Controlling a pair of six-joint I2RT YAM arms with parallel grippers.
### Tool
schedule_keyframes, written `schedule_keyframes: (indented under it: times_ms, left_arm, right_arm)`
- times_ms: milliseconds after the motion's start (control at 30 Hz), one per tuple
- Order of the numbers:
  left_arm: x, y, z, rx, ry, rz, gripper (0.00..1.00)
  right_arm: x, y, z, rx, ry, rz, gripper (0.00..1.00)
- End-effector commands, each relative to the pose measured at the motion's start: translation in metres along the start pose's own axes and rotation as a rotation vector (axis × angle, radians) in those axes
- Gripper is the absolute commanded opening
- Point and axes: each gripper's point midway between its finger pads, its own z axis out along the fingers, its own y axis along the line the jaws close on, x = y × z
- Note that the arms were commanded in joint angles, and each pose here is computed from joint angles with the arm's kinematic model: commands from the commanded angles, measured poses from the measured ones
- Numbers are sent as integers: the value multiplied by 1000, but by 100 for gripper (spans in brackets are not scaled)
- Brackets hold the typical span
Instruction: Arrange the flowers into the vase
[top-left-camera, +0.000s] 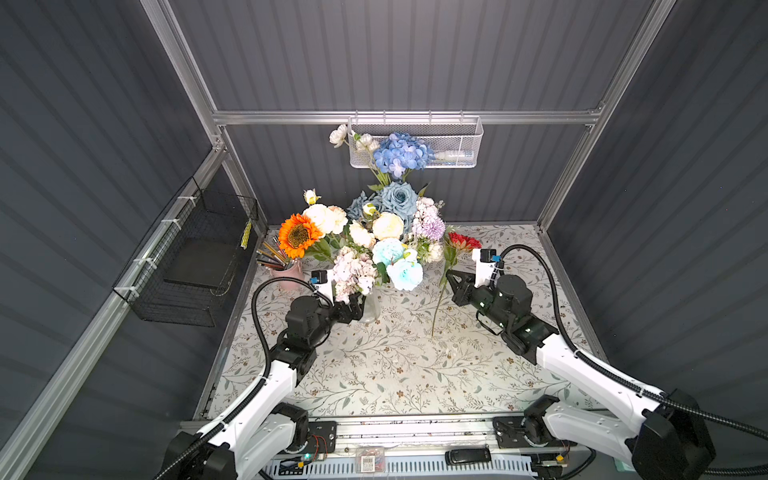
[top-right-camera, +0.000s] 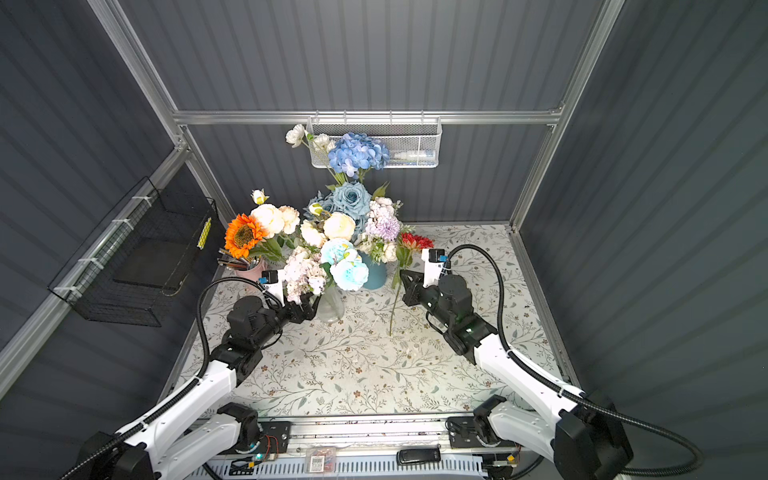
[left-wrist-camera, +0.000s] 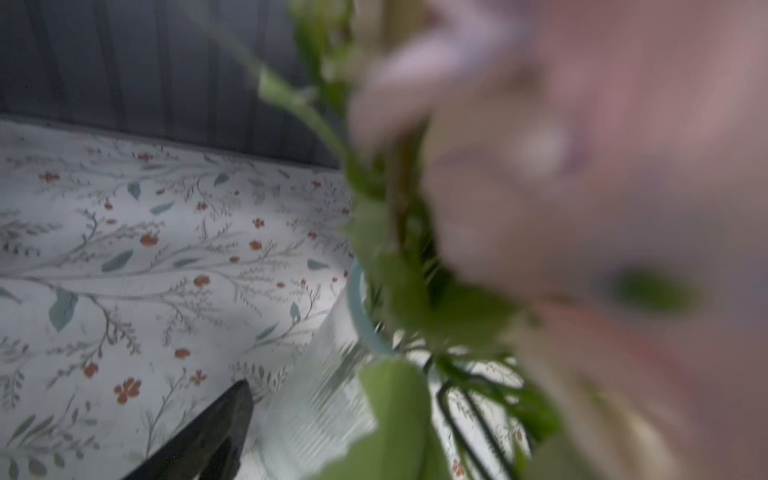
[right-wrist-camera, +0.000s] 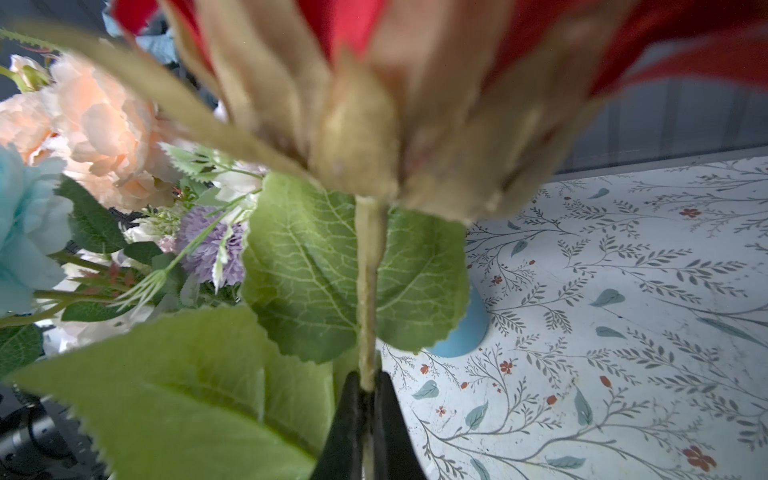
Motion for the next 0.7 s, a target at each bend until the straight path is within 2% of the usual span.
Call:
schedule_keyframes:
  times_ms: [0, 133, 300, 433, 667]
  left_arm:
    - [-41, -15, 1, 29, -106, 51, 100]
    - [-48, -12, 4, 6, -118, 66, 100]
    - [-60, -15, 5, 5, -148, 78, 100]
    - [-66, -17, 8, 10, -151, 89, 100]
    - [-70, -17, 12, 8, -165, 75, 100]
  right_arm:
    - [-18, 17, -6, -67, -73, -33, 0]
    - [-21, 32, -13, -129, -140, -96, 0]
    - [-26, 73, -34, -261, -353, -321, 0]
    - [-41, 105, -48, -373, -482, -377, 0]
    - [-55, 167, -58, -551, -600, -502, 0]
